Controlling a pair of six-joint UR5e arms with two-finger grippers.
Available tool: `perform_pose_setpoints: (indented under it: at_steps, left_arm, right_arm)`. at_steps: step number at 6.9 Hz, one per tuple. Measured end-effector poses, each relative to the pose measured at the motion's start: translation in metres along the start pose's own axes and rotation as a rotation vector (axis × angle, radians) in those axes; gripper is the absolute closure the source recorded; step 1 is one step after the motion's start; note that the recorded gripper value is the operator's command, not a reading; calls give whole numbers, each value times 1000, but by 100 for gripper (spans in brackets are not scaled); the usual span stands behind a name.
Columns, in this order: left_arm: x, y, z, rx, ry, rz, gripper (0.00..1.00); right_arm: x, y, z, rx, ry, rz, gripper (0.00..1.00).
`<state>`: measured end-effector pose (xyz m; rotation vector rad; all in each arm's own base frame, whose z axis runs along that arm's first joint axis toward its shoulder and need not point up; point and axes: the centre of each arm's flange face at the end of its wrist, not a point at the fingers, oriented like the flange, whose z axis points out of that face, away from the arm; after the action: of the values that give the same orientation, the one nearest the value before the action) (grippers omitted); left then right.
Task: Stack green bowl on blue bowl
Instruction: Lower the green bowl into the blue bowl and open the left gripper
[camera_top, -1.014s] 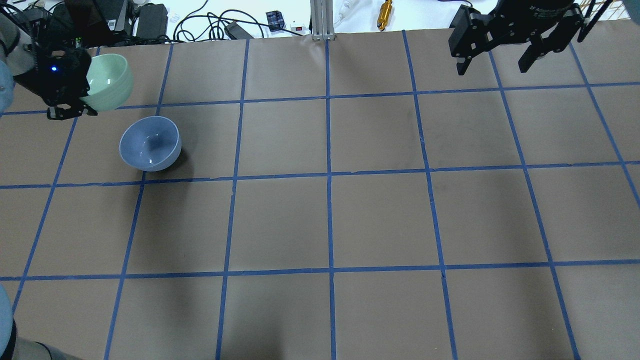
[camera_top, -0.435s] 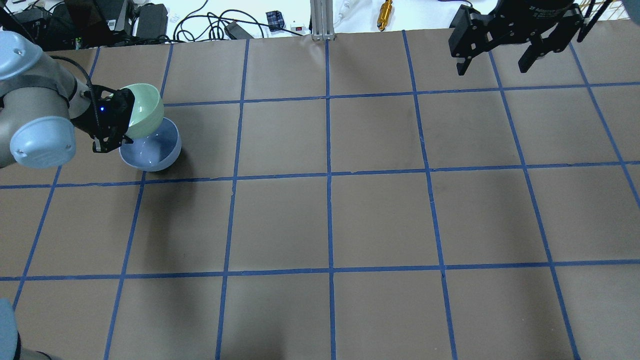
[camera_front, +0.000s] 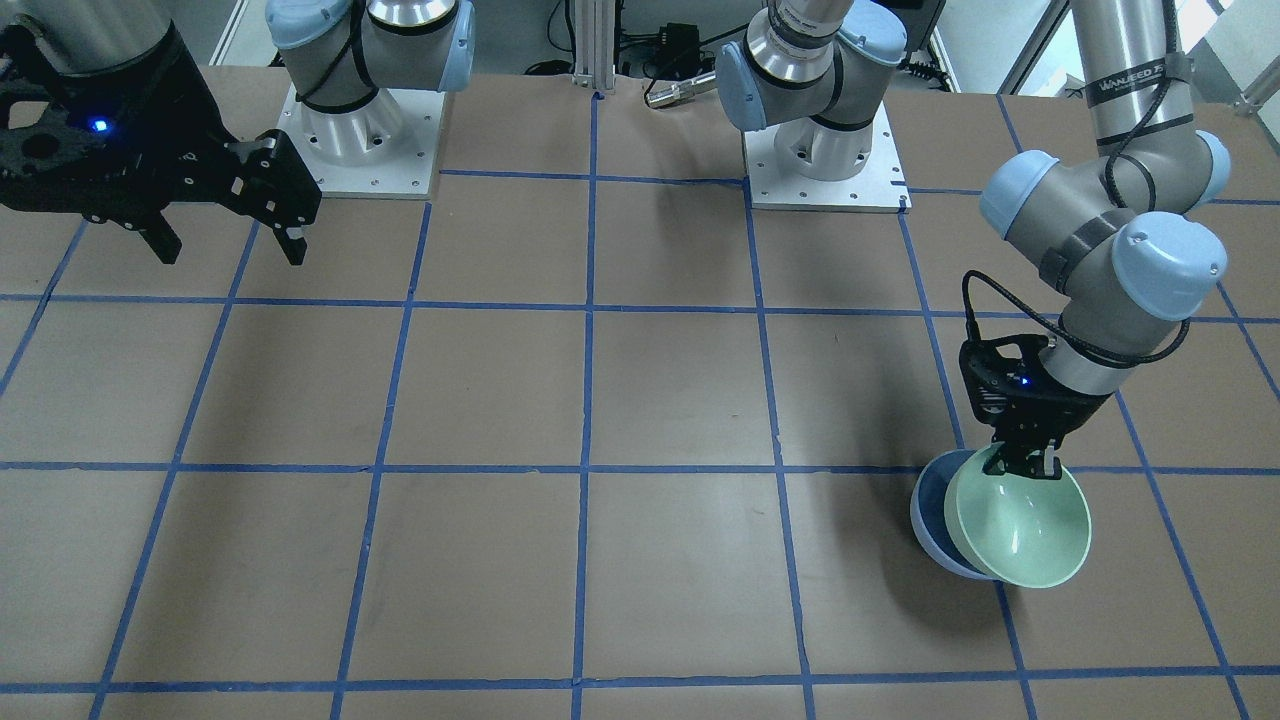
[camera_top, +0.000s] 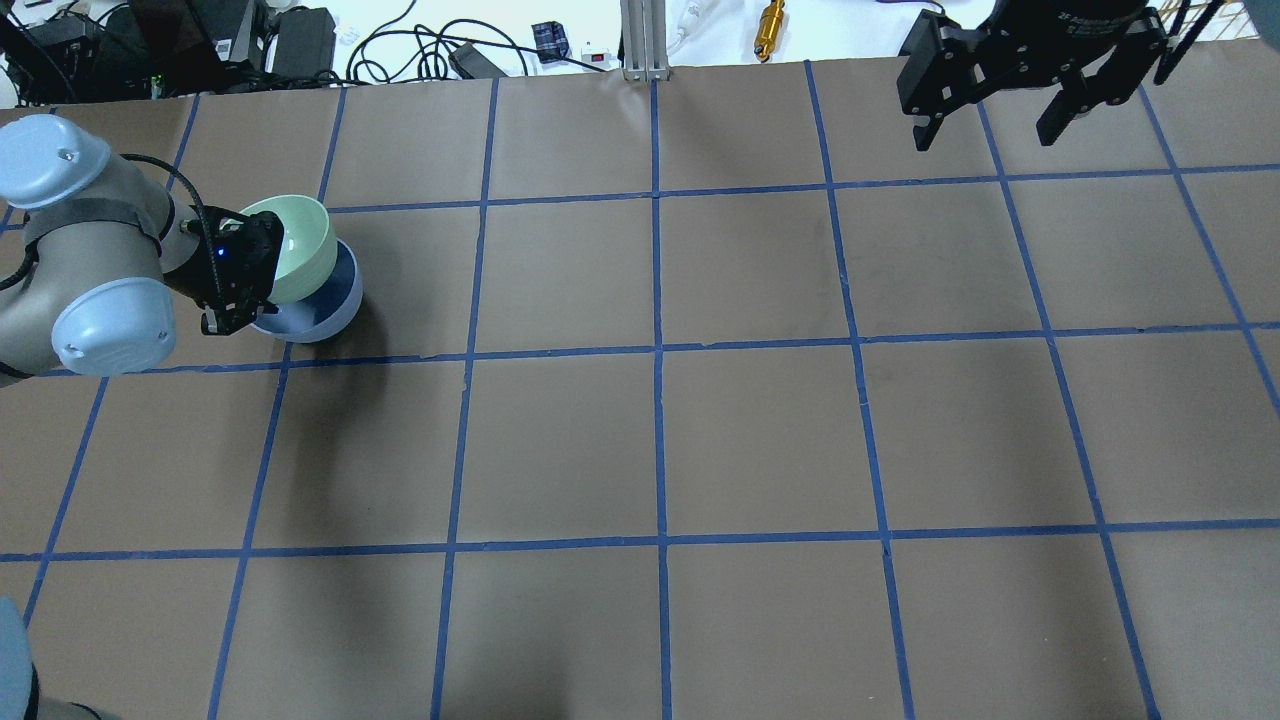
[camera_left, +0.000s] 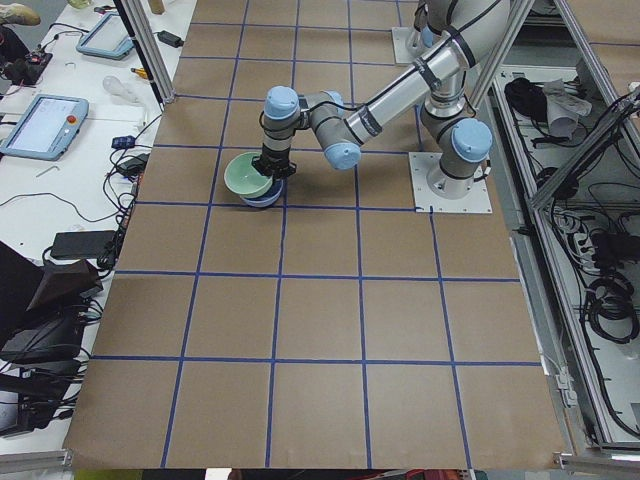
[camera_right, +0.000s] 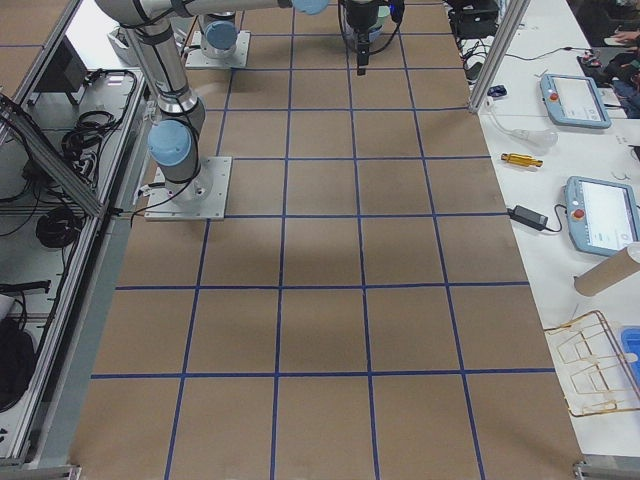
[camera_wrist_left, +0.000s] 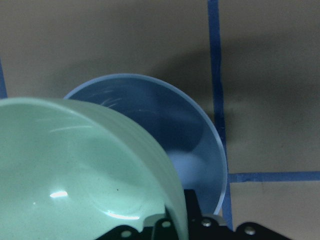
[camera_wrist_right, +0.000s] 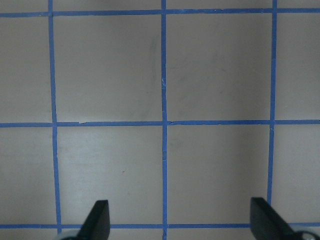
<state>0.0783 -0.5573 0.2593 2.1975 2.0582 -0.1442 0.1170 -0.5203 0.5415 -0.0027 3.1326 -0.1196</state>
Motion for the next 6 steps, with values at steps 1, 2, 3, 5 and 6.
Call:
perform_pose_setpoints:
  at_steps: [1,2,3,5,6]
  left_arm:
    - [0,0,1,2,6,-12,0]
    - [0,0,0,1,9,-25,0]
    - [-2,0,-9,1,9,-34,0]
    - [-8,-4,-71,25,65,-152,0]
    - [-6,-13,-118,39,106,-259,0]
  right_arm:
    - [0,0,0,0,0,0,0]
    - [0,0,0,1,0,0,0]
    - [0,0,-1,1,-1,0,0]
    - [0,0,-1,1,0,0,0]
    - [0,0,-1,1,0,0,0]
